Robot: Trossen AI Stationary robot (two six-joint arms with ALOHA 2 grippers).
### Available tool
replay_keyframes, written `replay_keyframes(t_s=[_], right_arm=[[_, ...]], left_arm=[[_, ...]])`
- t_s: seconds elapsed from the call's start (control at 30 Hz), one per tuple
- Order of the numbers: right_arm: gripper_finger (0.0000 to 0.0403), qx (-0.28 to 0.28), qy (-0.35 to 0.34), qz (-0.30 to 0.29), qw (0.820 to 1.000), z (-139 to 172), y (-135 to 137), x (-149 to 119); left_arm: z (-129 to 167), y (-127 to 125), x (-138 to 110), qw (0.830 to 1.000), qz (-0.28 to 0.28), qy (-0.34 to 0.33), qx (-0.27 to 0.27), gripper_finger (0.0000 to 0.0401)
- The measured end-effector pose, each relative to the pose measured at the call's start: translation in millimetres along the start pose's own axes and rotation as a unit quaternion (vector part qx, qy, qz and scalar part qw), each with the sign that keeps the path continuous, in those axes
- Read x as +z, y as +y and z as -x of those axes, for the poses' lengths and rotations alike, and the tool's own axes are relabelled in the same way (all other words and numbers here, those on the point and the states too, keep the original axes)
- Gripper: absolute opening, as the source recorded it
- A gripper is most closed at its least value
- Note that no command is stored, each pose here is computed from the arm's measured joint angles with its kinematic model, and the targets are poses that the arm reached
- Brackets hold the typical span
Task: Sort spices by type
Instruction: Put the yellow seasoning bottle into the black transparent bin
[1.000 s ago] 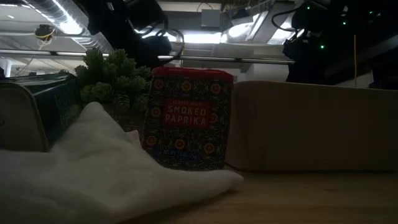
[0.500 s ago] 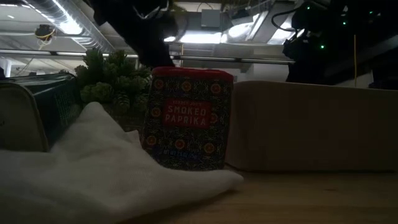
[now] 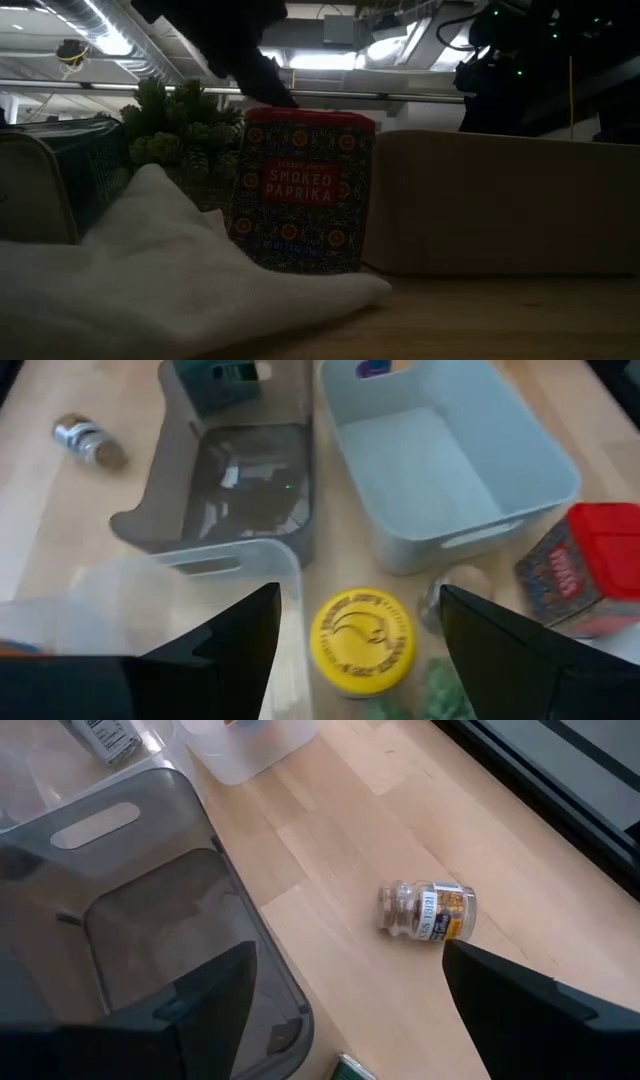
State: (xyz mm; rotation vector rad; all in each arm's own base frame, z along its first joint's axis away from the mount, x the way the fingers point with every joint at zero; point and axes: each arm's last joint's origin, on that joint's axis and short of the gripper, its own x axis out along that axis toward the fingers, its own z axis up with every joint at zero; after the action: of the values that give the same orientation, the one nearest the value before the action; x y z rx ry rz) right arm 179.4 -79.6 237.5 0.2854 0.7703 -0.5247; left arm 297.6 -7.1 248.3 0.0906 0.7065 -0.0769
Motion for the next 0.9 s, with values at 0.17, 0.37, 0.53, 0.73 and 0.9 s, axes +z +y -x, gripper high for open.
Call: replay_keyframes(t_s=[0.17,0.37,0.53,0.73,0.9], right_arm=[[0.0319,0.000,0.000,0.000,1.000,0,0,0],[0.0319,0.000,-0.001,0.000,1.000,0,0,0],[0.0319,0.000,-0.001,0.001,1.000,0,0,0],[0.0319,0.001,-0.001,0.001,1.000,0,0,0],[0.0319,0.001,-0.001,0.001,1.000,0,0,0]], left_arm=[[-3,-7,3,1.000,0.021,-0.014,-0.008,0.0255],[-6,-6,15,0.999,0.027,-0.022,-0.017,0.0255],[-6,-5,30,0.999,0.029,0.003,-0.029,0.0255],[-17,-4,47,0.996,0.028,0.082,-0.033,0.0255],[-32,-3,51,0.988,0.026,0.150,-0.034,0.0255]])
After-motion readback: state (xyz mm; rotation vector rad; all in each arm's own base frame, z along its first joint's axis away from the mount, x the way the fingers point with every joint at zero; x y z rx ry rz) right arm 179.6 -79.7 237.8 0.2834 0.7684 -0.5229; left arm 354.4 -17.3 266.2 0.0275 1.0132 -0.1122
